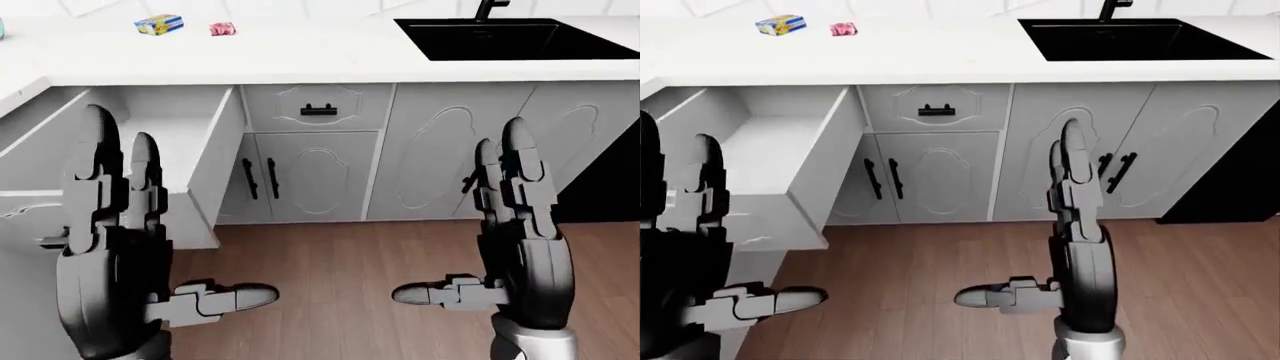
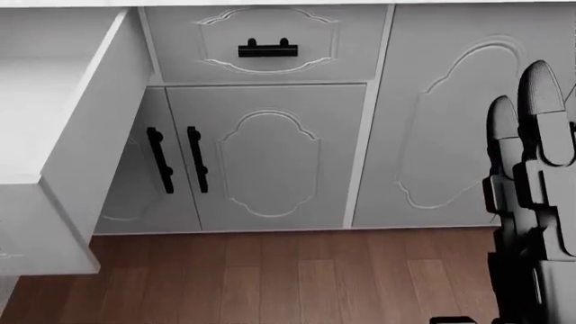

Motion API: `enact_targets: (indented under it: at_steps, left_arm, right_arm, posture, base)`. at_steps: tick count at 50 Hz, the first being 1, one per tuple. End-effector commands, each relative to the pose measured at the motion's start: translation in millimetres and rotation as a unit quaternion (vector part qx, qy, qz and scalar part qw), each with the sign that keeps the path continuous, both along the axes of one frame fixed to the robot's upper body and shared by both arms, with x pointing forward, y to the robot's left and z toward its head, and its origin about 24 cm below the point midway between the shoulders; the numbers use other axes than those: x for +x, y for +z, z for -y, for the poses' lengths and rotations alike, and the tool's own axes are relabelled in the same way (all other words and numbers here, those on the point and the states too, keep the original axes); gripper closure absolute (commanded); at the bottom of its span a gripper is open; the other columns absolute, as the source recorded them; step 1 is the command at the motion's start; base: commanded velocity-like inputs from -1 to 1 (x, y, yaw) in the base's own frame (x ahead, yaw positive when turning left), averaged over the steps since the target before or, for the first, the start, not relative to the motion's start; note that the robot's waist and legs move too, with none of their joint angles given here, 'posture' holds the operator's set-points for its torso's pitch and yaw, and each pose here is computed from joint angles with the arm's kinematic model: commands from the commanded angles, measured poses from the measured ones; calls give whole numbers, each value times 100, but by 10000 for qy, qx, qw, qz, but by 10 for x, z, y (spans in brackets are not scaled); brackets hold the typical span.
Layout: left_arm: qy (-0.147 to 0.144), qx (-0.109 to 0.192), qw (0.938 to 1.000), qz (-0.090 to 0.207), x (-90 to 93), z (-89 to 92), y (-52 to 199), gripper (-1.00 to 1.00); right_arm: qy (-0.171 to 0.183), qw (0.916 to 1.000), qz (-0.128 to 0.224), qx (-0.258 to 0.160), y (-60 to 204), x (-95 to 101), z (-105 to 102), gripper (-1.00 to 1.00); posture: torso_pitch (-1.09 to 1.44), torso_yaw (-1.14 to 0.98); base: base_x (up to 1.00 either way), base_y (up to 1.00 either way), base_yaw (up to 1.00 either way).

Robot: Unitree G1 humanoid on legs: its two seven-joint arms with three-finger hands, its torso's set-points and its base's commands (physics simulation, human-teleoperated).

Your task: Close the left drawer.

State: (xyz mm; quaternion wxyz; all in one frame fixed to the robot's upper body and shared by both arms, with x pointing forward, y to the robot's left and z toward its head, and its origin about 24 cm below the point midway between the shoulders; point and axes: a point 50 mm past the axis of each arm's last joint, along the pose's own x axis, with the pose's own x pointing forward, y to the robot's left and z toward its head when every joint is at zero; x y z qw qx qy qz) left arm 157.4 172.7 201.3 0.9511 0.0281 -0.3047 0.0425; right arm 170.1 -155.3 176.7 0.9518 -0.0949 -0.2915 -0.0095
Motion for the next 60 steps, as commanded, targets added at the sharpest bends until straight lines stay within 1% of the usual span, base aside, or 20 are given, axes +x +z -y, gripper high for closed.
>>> enact_targets:
  at_steps: [1, 5, 7, 10, 16, 24, 52, 60]
  left_arm:
    - [14, -83, 9987, 498, -87, -11, 118, -100]
    - [39, -124, 9977, 664, -120, -21, 139, -100]
    - [43, -142, 9975, 688, -125, -25, 144, -100]
    - [30, -145, 9977, 669, -118, -24, 145, -100]
    - [14, -157, 9978, 651, -114, -25, 145, -100]
    - [-4, -163, 9979, 631, -113, -19, 140, -100]
    - [1, -178, 9978, 637, -116, -21, 141, -100]
    - [-9, -185, 9977, 648, -119, -24, 144, -100]
  right_arm:
    - [15, 9992, 394, -102, 122, -72, -19, -100]
    - [43, 9990, 405, -184, 127, -84, -43, -100]
    - [2, 9989, 434, -190, 118, -84, -39, -100]
    - [-32, 9990, 433, -100, 128, -81, -26, -100]
    - [23, 9990, 387, -221, 101, -71, -53, -100]
    - [39, 9992, 337, -210, 83, -62, -51, -100]
    - [54, 9991, 349, -214, 80, -75, -55, -100]
    - [66, 9991, 341, -222, 75, -76, -59, -100]
  posture:
    - [0, 0]
    - [0, 0]
    - [0, 0]
    - [0, 0]
    - [0, 0]
    - [0, 0]
    - [0, 0]
    - [0, 0]
  base:
    - [0, 0, 0]
    - [0, 0, 0]
    - [0, 0, 0]
    - [0, 0, 0]
    - [0, 0, 11]
    - [0, 0, 48]
    - [0, 0, 29]
    - [-23, 0, 27]
